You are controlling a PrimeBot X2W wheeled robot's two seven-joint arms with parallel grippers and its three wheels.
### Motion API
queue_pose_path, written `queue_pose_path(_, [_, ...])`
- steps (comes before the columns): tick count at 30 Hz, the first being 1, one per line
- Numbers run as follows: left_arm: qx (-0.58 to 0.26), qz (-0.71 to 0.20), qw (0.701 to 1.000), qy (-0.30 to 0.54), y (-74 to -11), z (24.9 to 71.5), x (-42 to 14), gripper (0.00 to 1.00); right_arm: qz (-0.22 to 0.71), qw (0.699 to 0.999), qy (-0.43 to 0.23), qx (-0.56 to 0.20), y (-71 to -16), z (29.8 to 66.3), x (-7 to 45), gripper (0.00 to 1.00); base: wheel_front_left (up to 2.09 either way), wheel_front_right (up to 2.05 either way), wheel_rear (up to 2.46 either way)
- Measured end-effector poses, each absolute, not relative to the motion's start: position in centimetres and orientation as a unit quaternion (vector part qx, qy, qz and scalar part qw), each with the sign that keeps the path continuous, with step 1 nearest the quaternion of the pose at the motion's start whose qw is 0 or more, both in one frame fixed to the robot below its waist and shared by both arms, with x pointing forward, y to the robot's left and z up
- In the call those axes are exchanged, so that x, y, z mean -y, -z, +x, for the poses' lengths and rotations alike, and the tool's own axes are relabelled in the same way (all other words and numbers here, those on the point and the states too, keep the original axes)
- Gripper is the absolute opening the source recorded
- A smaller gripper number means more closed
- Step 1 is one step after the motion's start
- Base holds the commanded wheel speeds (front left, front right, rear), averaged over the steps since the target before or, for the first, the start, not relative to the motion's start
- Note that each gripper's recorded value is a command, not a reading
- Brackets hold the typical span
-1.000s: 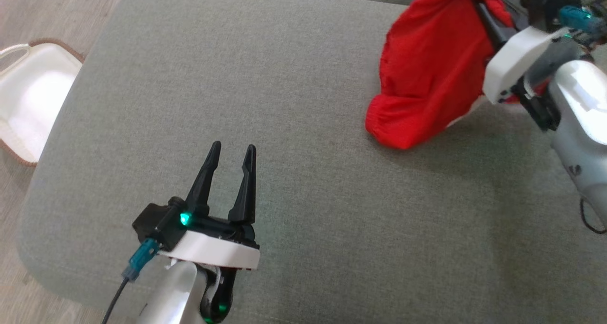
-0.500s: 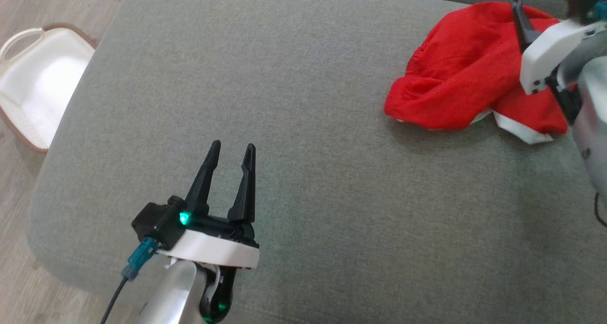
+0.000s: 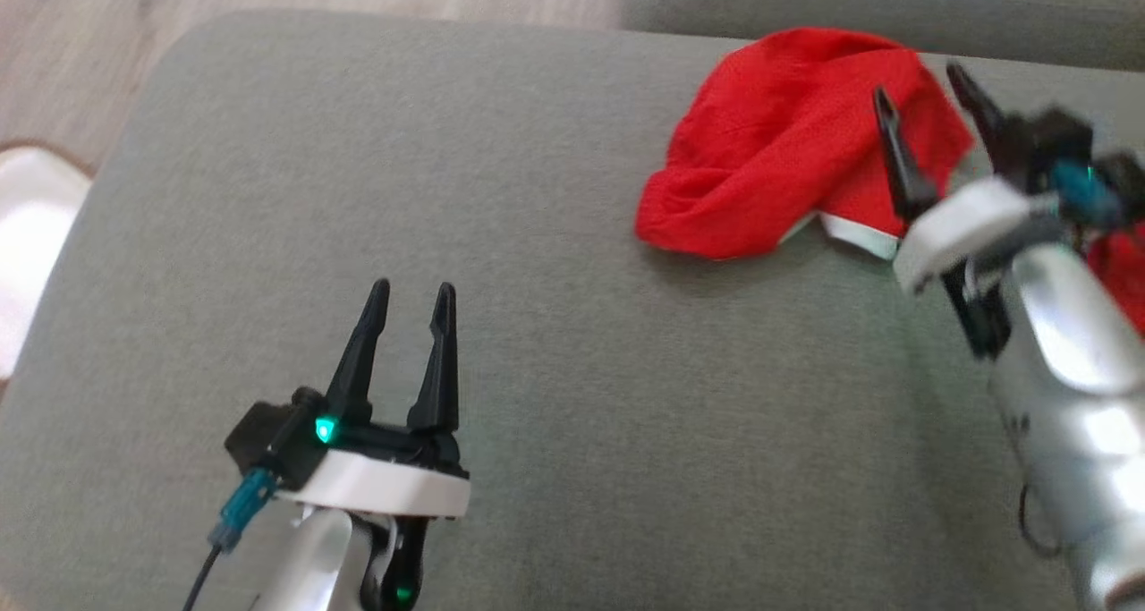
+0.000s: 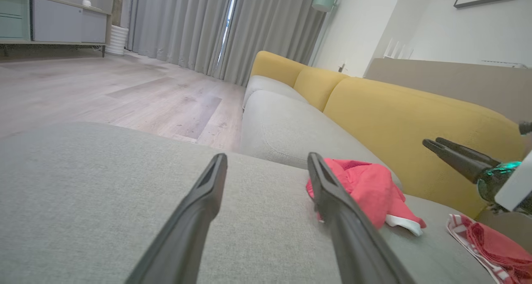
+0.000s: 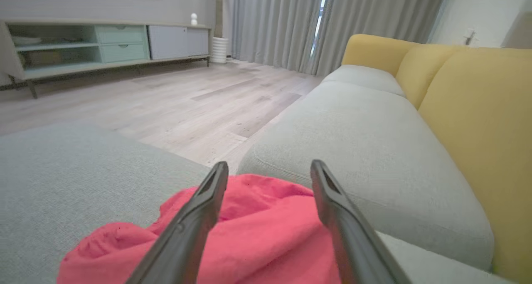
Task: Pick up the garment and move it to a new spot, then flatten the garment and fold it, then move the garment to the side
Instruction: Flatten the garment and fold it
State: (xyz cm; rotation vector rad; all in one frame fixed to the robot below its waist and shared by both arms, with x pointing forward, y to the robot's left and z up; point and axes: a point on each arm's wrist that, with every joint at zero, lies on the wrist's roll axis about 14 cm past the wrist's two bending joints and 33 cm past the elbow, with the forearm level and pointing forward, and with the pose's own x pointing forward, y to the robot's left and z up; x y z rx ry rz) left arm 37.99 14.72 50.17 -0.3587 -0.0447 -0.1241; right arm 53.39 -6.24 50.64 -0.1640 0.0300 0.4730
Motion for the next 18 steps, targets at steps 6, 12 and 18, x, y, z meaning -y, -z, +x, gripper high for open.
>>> queue_pose_path(6, [0.028, -0.178, 0.98, 0.084, -50.7, 37.7, -13.2, 1.0, -0.011, 0.985, -0.169, -0.01, -49.4, 48.2, 9.7, 1.0, 0.0, 0.0, 0.0])
queue_pose_path(12, [0.036, -0.177, 0.978, 0.107, -51.4, 37.5, -11.8, 1.0, 0.026, 0.994, -0.106, -0.032, -46.7, 42.5, 12.6, 1.0, 0.0, 0.0, 0.0])
queue_pose_path(18, [0.033, -0.178, 0.976, 0.119, -51.3, 37.4, -11.0, 1.0, 0.045, 0.994, -0.084, -0.044, -45.7, 39.8, 14.0, 1.0, 0.0, 0.0, 0.0])
